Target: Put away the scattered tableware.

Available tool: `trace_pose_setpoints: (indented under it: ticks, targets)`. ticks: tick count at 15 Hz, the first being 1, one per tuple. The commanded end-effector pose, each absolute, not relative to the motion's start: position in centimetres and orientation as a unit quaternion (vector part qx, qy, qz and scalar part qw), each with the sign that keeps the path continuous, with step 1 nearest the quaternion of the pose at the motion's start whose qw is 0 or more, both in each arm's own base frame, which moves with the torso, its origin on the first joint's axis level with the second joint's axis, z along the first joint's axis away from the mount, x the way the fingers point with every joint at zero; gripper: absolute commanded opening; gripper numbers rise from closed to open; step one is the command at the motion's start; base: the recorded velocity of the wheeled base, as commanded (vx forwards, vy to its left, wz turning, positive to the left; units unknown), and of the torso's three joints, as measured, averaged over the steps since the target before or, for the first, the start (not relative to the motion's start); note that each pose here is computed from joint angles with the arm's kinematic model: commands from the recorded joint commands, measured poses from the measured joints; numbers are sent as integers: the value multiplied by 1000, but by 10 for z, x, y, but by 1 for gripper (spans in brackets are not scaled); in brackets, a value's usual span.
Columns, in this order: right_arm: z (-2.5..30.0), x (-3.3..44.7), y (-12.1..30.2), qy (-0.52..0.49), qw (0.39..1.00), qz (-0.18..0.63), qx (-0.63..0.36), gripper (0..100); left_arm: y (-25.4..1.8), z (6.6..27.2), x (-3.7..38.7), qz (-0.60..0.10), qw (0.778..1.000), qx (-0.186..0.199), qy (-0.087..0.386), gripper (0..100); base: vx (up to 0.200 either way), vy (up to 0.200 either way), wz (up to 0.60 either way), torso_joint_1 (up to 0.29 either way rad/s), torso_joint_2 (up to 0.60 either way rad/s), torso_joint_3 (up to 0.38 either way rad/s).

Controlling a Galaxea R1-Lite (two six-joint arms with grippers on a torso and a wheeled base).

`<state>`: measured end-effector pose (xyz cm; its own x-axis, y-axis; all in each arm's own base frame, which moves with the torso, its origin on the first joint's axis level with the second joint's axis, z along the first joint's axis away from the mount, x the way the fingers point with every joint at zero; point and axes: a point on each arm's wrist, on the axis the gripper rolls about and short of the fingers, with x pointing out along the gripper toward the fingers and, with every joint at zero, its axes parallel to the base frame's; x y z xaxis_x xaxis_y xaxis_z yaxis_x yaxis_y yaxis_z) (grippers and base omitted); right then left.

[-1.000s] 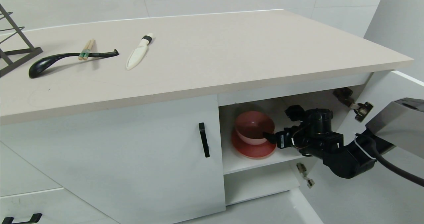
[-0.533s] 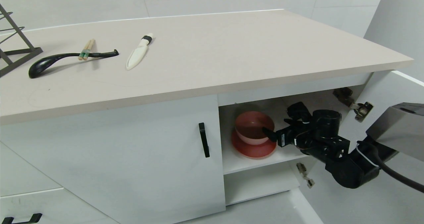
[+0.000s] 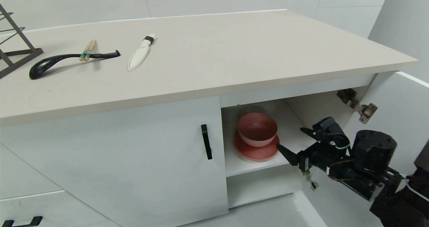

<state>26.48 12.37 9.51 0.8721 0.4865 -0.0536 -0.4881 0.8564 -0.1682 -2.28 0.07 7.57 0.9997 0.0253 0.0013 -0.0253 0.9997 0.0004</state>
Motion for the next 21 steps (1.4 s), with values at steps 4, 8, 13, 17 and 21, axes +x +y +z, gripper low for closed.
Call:
trace_pose_setpoints:
  ticks: [4,8,13,17,21]
  targets:
    - [137,192,95,-54,960,258,-90,100,1,76,-23,13,1000,1,-1,100,0,0,0,0,0,0]
    - [151,131,62,-79,963,242,-85,100,1,76,-23,13,1000,1,-1,100,0,0,0,0,0,0]
    - [154,87,29,-57,978,180,-92,100,1,76,-23,12,1000,2,-1,100,0,0,0,0,0,0]
    - [125,5,2,-72,990,107,-50,100,1,76,-23,12,1000,-19,-2,100,0,0,0,0,0,0]
    - [91,-24,2,-76,996,29,-45,100,1,76,-23,12,1000,-20,-2,100,0,0,0,0,0,0]
